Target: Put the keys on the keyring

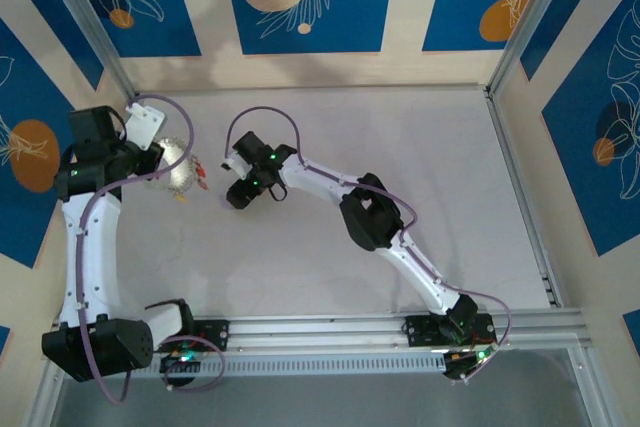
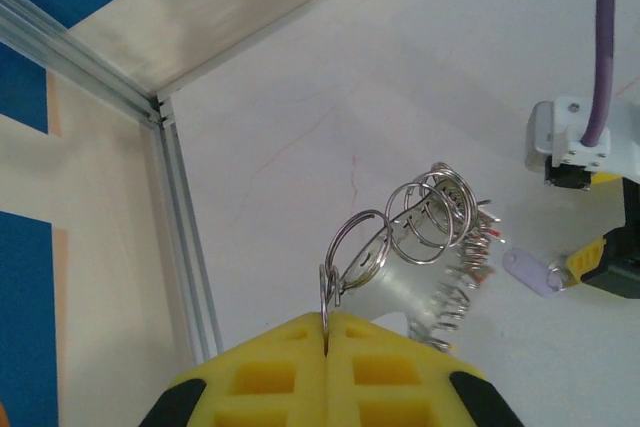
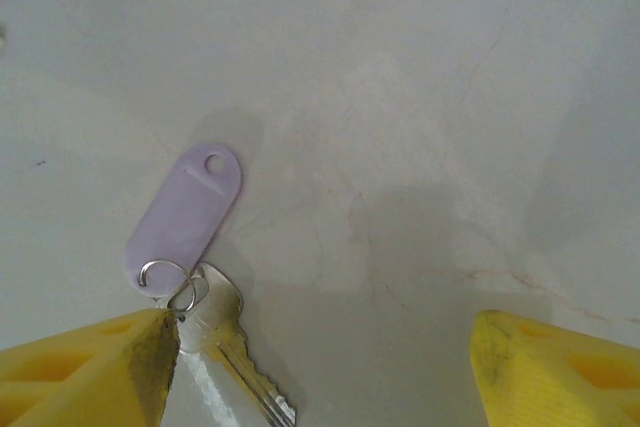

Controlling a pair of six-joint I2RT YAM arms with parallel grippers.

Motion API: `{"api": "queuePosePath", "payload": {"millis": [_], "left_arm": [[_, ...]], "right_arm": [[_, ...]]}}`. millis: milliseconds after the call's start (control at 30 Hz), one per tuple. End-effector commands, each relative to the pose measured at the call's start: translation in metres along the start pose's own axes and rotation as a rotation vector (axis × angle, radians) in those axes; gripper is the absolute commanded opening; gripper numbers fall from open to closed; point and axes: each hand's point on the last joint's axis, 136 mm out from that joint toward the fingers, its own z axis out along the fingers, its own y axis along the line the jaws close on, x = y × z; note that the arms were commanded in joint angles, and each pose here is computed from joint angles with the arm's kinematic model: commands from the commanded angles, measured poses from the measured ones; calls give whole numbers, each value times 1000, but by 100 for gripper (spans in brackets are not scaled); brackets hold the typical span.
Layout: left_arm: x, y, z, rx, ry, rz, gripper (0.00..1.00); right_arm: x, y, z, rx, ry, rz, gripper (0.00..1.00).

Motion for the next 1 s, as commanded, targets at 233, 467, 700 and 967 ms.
{"api": "queuePosePath", "payload": {"millis": [233,467,700,967], "left_arm": [[-7,2,-3,-4,-58,-18,0],[-8,-1,-1,12,-65,-21,0],[-7,-4,1,25,-74,-17,0],[-10,-16,4,80,-124,-29,0]], "right_arm": [[22,13,19,-21,66,-12,76],[56,-8,30,101,149,-115,72],[79,-16,13,220,199,-284,73],[105,-23,-47,253,142,-187,73]]}}
